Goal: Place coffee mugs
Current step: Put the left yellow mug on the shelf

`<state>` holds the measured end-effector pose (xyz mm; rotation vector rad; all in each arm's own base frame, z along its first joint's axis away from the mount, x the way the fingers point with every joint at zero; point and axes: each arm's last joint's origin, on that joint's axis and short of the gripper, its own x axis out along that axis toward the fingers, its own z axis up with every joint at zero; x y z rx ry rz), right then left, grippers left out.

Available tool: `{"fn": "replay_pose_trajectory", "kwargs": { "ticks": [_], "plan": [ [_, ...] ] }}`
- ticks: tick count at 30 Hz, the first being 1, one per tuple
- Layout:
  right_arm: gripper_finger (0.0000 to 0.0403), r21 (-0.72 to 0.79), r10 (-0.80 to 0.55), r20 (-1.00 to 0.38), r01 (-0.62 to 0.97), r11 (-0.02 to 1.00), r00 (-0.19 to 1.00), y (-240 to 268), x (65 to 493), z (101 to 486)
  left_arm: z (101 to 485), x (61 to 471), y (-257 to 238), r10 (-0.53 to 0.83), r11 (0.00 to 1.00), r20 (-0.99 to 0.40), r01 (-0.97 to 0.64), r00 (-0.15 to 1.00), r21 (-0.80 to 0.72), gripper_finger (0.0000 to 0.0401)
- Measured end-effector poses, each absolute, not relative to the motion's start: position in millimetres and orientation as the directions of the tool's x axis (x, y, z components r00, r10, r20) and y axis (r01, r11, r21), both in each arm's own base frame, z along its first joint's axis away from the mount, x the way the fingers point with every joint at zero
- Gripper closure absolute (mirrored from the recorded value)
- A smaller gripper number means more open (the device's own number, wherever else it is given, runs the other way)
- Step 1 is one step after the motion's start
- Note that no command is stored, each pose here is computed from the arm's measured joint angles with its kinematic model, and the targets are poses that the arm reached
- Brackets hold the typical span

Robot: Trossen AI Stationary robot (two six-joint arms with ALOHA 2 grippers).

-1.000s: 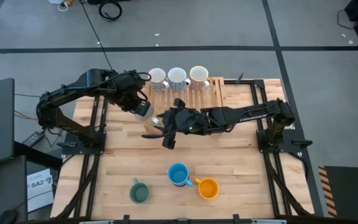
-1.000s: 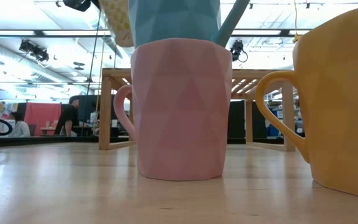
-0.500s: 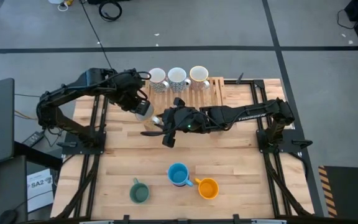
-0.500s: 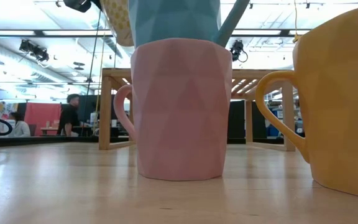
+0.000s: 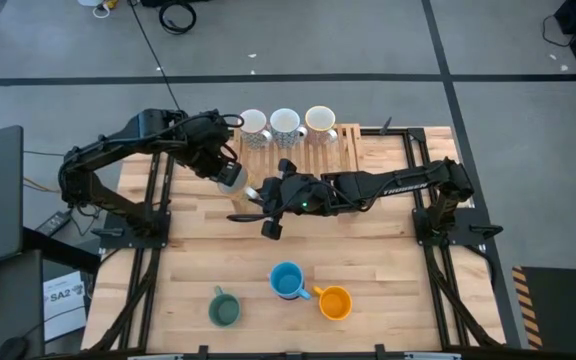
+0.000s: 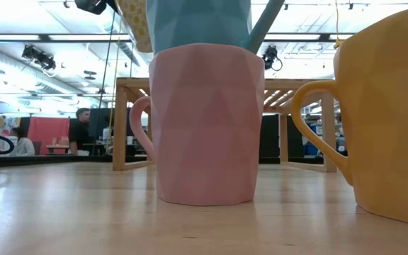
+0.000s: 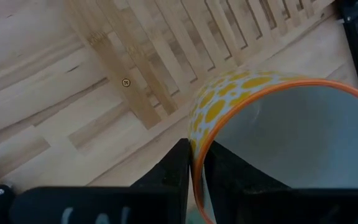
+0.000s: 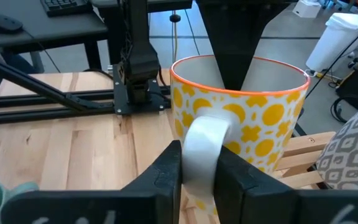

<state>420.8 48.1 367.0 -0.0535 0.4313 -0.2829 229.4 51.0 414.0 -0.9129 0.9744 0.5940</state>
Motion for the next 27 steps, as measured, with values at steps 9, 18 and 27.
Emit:
{"fn": "replay_pose_trajectory", "kwargs": {
  "ticks": [9,18,27],
  "plan": [
    [0.0332,-0.112,-0.286,-0.403,0.263,0.958,0.869,48.0,420.8,367.1,413.9,229.2,50.9,0.032,0.538,-0.890,-0.758,0.455,-0.368,0.0347],
    [0.0333,-0.111,-0.288,-0.400,0.266,0.957,0.870,47.5,418.8,369.6,414.1,229.4,51.0,0.036,0.567,-0.889,-0.742,0.456,-0.358,0.0346],
    [0.0333,-0.110,-0.289,-0.412,0.268,0.957,0.864,47.0,416.4,370.2,414.4,229.6,50.5,0.022,0.587,-0.887,-0.724,0.462,-0.362,0.0346]
  ]
}}
